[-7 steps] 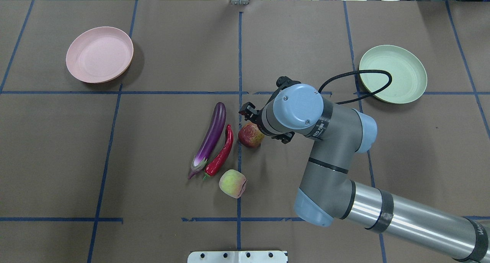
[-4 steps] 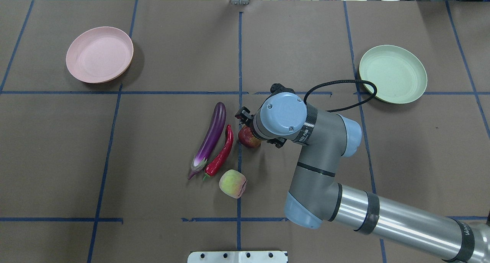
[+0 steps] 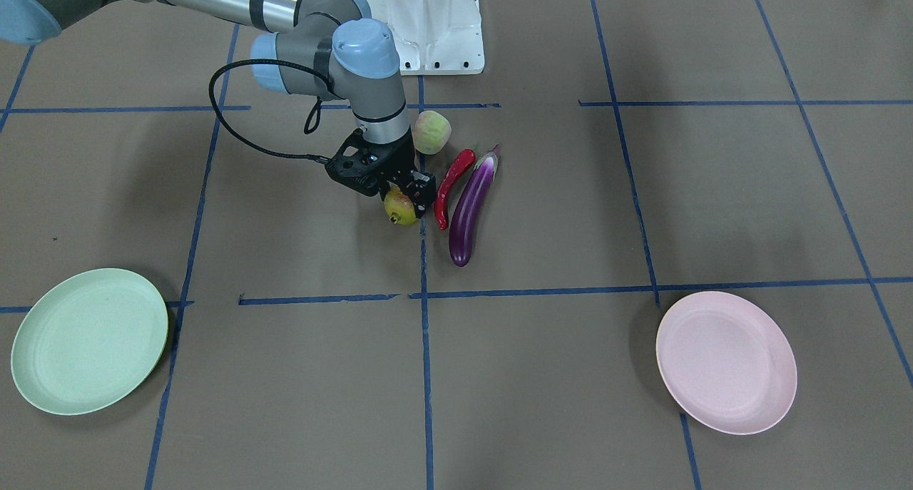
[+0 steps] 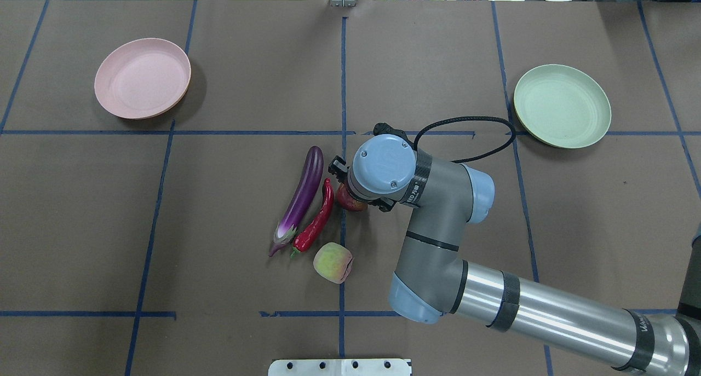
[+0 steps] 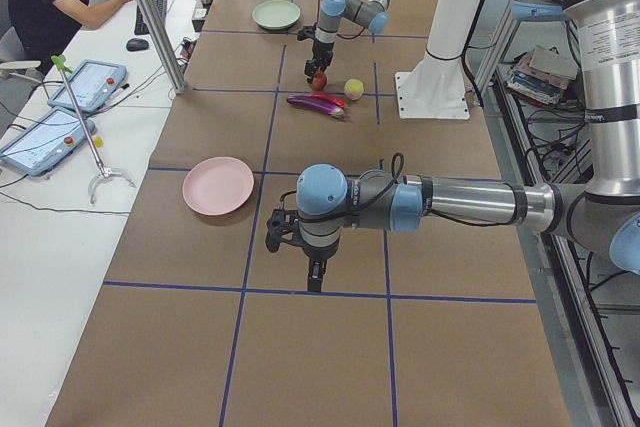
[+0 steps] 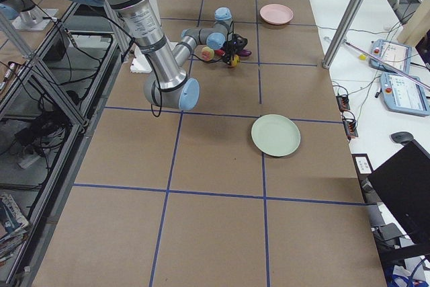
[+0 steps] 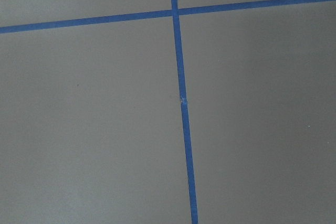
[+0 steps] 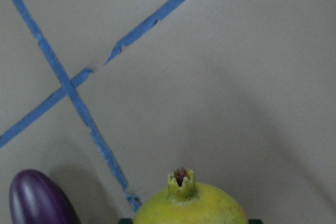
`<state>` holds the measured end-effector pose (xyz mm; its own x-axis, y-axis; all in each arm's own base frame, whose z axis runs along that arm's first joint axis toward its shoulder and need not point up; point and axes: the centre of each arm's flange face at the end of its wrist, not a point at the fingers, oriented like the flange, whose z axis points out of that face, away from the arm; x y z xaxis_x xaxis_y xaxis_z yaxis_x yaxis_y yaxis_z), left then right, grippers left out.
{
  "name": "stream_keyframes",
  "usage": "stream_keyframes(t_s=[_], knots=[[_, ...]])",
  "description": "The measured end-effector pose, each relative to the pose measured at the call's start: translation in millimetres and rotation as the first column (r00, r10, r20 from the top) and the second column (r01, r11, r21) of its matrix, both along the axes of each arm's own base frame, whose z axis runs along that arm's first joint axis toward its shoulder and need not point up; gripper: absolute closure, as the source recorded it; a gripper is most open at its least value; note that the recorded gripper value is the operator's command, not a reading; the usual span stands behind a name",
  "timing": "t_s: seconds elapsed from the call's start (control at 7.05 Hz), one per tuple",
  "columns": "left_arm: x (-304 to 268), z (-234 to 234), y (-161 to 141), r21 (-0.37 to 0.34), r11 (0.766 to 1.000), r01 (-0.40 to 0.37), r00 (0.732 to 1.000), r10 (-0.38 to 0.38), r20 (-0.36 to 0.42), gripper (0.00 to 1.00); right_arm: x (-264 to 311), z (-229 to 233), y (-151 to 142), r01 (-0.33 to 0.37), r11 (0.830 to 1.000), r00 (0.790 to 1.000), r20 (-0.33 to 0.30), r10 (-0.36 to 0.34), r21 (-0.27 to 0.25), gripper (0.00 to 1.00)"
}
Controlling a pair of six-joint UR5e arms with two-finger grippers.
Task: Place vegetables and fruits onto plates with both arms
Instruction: 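Carry pomegranate to green plate with right gripper while left arm reaches eggplant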
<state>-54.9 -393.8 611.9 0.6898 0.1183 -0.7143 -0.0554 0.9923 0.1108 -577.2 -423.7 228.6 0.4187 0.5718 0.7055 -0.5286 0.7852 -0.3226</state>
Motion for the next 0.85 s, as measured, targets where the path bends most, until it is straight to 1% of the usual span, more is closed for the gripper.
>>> stream_keyframes(t_s=[0.14,0.28,0.43,0.57,0.71,0.85], knots=[[20,-6,-5,0.034,0.998,-0.045,0.998,0.047,-0.05,0.0,40,11,-10,-0.01,1.0,1.0,-0.025,0.01,0.014,1.0],[50,-17,-14,0.081,0.991,-0.109,0.988,0.117,-0.103,0.0,87,31,-32,0.011,0.998,0.997,-0.071,-0.007,0.06,1.0],[81,-41,-29,0.131,0.98,-0.149,0.976,0.167,-0.14,0.0,132,60,-58,0.056,0.993,0.99,-0.133,-0.042,0.108,1.0],[117,-71,-43,0.167,0.972,-0.165,0.965,0.194,-0.178,0.0,179,93,-90,0.109,0.984,0.977,-0.2,-0.08,0.141,1.0],[155,-101,-51,0.188,0.97,-0.158,0.955,0.198,-0.222,0.0,230,132,-126,0.166,0.975,0.957,-0.261,-0.124,0.147,1.0],[201,-141,-63,0.179,0.973,-0.143,0.941,0.189,-0.28,0.0,274,171,-158,0.223,0.965,0.937,-0.301,-0.174,0.137,1.0]])
